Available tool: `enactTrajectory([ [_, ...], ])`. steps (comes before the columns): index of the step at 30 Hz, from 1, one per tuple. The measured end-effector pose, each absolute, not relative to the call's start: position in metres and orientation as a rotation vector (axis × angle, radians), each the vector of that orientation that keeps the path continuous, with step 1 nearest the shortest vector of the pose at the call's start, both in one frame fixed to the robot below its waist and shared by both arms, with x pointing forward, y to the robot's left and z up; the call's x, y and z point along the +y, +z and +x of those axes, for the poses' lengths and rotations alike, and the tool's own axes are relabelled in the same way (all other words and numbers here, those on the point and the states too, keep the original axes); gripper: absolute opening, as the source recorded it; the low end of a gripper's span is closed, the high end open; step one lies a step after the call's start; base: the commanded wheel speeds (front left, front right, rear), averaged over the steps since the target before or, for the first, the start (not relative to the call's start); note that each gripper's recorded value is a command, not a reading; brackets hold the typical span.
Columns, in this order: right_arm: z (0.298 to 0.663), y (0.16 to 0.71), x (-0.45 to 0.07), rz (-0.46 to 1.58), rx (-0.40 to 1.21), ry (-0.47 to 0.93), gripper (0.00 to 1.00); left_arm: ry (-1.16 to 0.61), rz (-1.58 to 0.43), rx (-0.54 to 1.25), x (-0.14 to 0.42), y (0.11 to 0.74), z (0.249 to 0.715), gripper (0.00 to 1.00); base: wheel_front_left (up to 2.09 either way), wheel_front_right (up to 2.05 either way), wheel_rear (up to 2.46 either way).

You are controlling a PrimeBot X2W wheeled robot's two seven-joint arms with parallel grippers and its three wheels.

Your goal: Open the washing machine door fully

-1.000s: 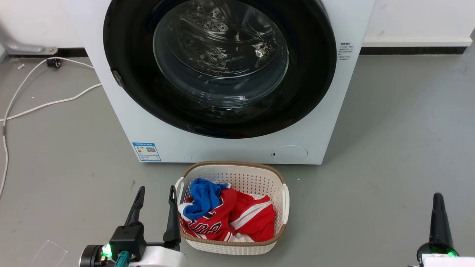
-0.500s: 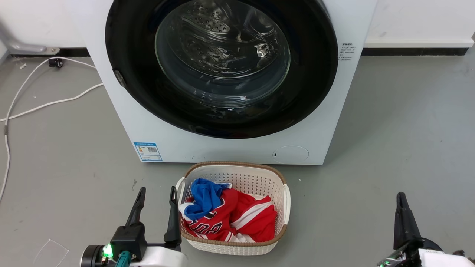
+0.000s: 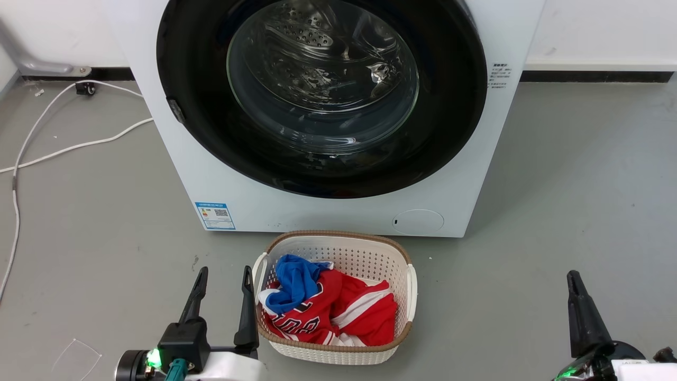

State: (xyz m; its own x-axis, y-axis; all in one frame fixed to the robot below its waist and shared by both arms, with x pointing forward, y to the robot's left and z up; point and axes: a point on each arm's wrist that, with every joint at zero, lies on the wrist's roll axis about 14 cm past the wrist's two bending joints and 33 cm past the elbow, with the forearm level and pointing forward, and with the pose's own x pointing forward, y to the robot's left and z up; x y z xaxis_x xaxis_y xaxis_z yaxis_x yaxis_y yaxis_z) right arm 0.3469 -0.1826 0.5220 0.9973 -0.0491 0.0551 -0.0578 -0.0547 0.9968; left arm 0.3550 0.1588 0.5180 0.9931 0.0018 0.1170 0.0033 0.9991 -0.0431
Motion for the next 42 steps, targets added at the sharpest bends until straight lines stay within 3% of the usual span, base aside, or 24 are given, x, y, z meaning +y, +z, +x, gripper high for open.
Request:
enactTrajectory([
  [13,0.345,0.507,-0.184,1.593,-0.053,-0.037,0.00,-0.010,-0.030,-0.113,0.156,0.516,0.357,1.00,0.00,0.00,0.00],
  [20,0.368,0.515,-0.200,1.578,-0.105,-0.045,0.00,-0.010,-0.016,-0.107,0.158,0.514,0.366,1.00,0.00,0.00,0.00],
  [31,0.448,0.536,-0.246,1.523,-0.180,-0.017,0.00,-0.024,0.005,-0.109,0.158,0.510,0.404,1.00,0.00,0.00,0.00],
  [42,0.555,0.560,-0.256,1.449,-0.127,0.141,0.00,-0.034,0.031,-0.093,0.163,0.491,0.452,1.00,0.00,0.00,0.00],
])
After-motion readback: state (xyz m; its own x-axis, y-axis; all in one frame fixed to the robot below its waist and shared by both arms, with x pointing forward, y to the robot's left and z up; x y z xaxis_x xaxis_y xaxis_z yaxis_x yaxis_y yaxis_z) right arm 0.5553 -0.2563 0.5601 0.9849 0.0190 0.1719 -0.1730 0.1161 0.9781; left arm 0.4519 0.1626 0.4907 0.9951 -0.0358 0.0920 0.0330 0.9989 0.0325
